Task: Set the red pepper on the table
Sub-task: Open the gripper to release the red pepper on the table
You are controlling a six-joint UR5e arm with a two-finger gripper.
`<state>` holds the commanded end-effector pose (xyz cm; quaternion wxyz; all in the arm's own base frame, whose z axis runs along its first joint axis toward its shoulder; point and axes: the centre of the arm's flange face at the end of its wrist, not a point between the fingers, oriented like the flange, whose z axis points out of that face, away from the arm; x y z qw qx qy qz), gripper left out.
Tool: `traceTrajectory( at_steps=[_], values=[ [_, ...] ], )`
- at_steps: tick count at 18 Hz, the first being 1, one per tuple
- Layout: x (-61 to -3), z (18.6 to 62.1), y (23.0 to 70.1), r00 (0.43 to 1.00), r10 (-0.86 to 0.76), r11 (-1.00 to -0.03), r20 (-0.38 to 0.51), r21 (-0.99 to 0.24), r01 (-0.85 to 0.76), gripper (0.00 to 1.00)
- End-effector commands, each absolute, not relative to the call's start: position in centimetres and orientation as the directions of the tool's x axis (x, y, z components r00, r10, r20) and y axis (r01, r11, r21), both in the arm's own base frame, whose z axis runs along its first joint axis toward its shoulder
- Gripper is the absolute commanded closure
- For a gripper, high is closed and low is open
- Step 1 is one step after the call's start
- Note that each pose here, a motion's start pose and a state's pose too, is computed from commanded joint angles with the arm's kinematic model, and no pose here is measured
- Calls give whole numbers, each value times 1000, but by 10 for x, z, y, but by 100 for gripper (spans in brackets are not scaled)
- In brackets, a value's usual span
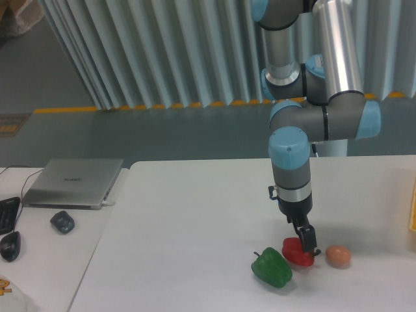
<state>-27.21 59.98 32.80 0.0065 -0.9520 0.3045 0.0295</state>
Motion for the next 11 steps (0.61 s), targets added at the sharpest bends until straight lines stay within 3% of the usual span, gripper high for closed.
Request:
traceTrajectory(
  at_steps=[11],
  values=[
    [-283,348,596,786,-612,-789,-94,0,-614,0]
  ],
)
